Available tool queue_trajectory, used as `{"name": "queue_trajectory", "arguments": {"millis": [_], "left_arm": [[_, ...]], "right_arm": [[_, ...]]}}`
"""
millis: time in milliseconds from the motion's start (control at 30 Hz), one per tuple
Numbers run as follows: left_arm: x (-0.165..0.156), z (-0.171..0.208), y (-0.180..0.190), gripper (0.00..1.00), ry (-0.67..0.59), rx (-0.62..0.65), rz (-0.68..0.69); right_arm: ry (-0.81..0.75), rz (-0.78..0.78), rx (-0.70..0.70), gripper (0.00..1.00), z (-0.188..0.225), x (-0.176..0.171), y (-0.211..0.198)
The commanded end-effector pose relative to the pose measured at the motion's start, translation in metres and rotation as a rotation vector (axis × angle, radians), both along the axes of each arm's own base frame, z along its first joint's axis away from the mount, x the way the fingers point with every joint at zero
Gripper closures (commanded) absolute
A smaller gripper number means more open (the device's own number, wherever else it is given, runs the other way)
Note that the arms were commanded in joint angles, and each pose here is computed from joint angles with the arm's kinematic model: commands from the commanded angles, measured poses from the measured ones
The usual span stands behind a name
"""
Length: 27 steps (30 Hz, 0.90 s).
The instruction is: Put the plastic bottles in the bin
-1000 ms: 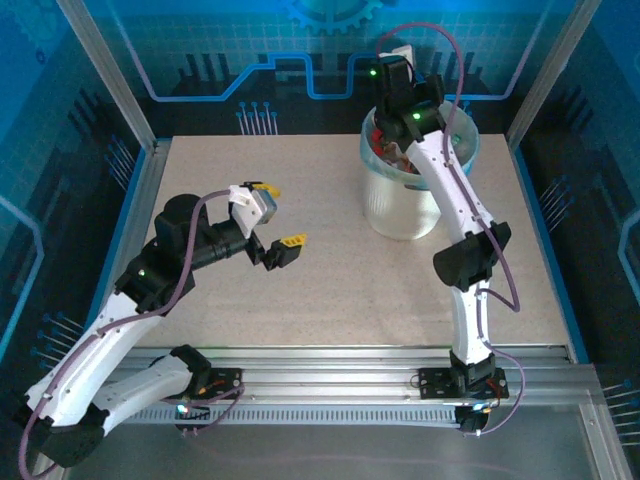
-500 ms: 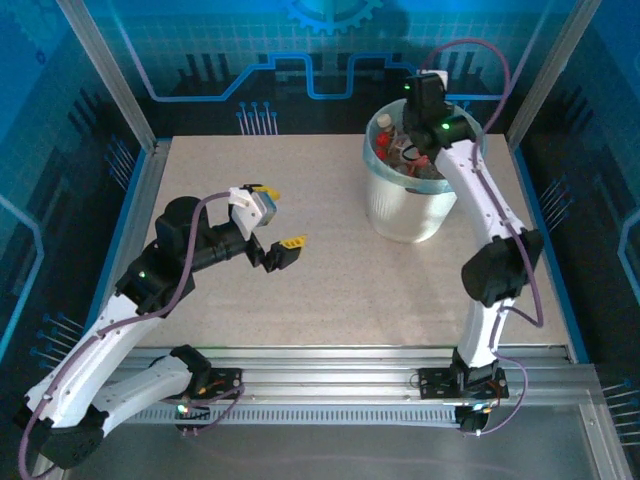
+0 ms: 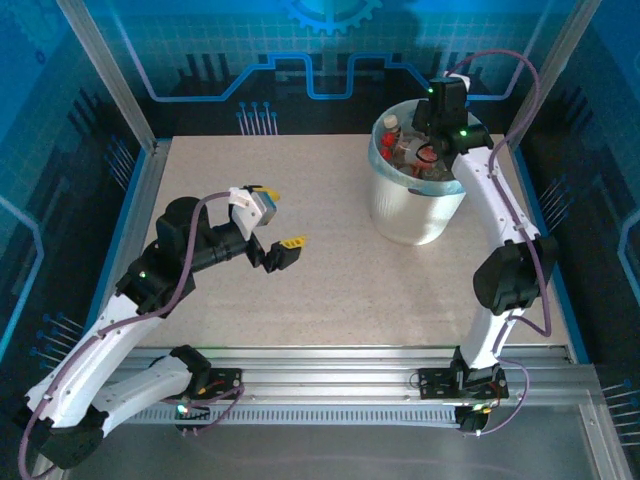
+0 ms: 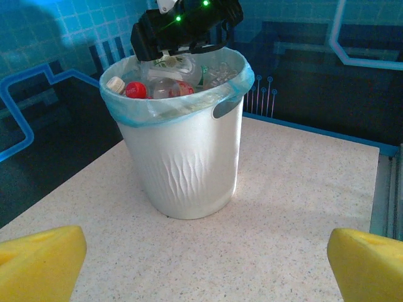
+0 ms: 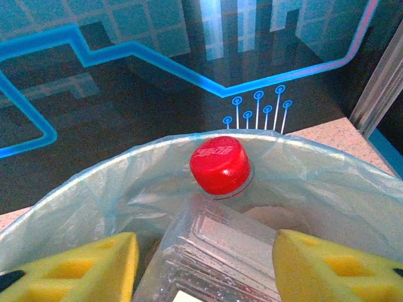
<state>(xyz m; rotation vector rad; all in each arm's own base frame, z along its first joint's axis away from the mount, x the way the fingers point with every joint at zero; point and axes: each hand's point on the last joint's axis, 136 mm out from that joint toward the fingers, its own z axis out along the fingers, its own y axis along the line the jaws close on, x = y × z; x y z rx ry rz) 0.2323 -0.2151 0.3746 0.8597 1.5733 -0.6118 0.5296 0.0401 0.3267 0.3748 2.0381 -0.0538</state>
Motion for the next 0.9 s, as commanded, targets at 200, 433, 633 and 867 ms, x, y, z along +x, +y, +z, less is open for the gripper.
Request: {"name": "queue_trajectory", "arguments": {"millis": [200,433,633,867], "left_arm": [[-0.005,0.022,0.004,0.01,-0.017,-0.07,0.02],[0.011,0.036,0.022,0.01,0.011,-0.163,0.172],[0.044,0.024,0.084,0.01,0.015,-0.184,0.591],[0.069,-0.057,0.207,0.01,0.081,-0.157,1.257]], "right_arm": [[0.071,-0.027,0.018,0.14,0.015,-0.033,0.005],[-0.172,-0.078,0.019,0.0,0.098,-0.072,0.017],[-0.258,0.158,0.034,0.01,0.124,-0.11,0.056],[-0.217,0.38,-0.191,0.04,0.04,-0.169,0.053]]}}
